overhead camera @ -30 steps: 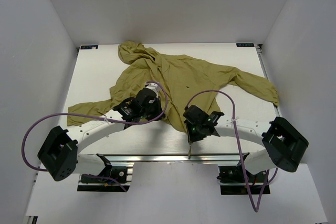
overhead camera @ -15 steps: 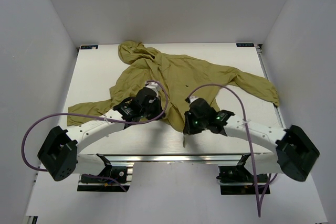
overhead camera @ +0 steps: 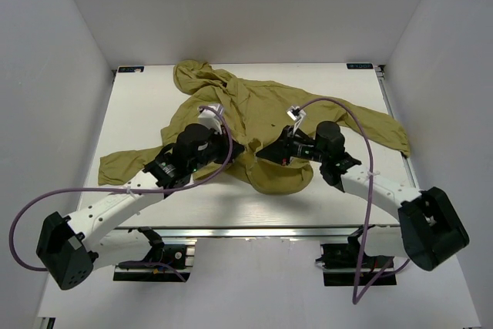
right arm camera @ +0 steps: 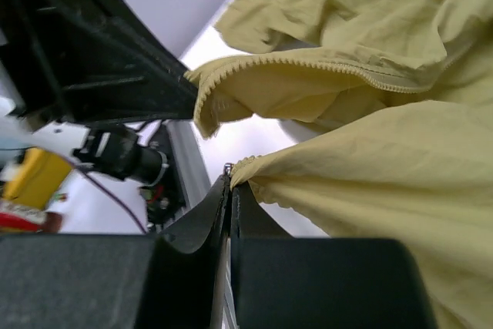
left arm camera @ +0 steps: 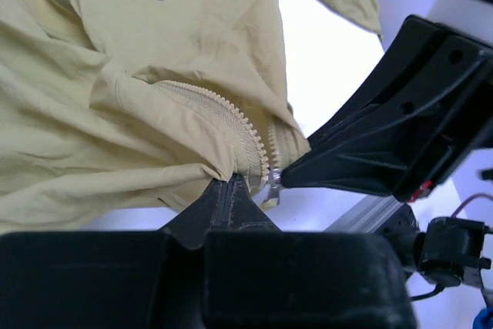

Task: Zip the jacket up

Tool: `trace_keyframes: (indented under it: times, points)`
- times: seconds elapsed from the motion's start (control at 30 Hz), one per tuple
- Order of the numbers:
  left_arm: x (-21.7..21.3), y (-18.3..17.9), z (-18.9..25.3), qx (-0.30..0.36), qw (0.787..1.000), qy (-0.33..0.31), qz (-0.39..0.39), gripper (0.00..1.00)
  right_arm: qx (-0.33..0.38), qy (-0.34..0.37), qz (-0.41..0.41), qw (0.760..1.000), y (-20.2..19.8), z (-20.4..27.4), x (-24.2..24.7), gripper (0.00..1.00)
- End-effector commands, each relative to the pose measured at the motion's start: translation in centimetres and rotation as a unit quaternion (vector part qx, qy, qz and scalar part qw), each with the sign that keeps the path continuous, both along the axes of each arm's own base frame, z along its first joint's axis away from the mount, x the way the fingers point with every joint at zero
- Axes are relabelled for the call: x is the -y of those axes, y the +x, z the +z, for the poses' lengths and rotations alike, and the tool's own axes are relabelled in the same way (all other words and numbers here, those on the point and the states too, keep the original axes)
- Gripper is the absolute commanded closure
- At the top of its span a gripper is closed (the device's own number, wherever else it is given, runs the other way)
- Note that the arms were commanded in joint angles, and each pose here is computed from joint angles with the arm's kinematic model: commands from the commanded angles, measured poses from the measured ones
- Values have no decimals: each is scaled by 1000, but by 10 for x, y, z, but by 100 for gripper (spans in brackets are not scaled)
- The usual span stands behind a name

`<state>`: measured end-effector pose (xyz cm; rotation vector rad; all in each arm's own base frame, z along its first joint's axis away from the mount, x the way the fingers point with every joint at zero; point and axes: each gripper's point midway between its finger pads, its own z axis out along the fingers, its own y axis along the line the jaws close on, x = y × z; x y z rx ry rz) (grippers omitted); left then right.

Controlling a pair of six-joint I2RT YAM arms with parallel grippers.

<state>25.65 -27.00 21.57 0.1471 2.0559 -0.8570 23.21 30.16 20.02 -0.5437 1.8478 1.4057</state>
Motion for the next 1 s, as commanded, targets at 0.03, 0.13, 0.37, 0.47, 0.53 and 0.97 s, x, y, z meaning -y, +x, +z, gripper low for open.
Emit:
trace_keyframes:
  times: [0.03, 0.13, 0.37, 0.47, 0.53, 0.97]
  points:
    - [-6, 7, 10, 23, 999, -25, 9, 100, 52, 94, 90, 990, -18, 35, 0, 100]
    - [-4, 6, 11, 18, 999, -34, -9, 100, 61, 97, 105, 988, -18, 38, -2, 100]
    - [1, 5, 9, 10, 998, -55, -27, 100, 56, 104, 117, 986, -23, 37, -2, 100]
    - [1, 4, 6, 1, 998, -61, -27, 100, 50, 104, 107, 988, -22, 32, -1, 100]
    - [1, 3, 8, 1, 997, -70, -28, 100, 53, 99, 107, 988, -21, 30, -2, 100]
    - [-4, 3, 23, 18, 994, -110, -13, 100, 92, 80, 49, 991, 11, 25, -23, 100]
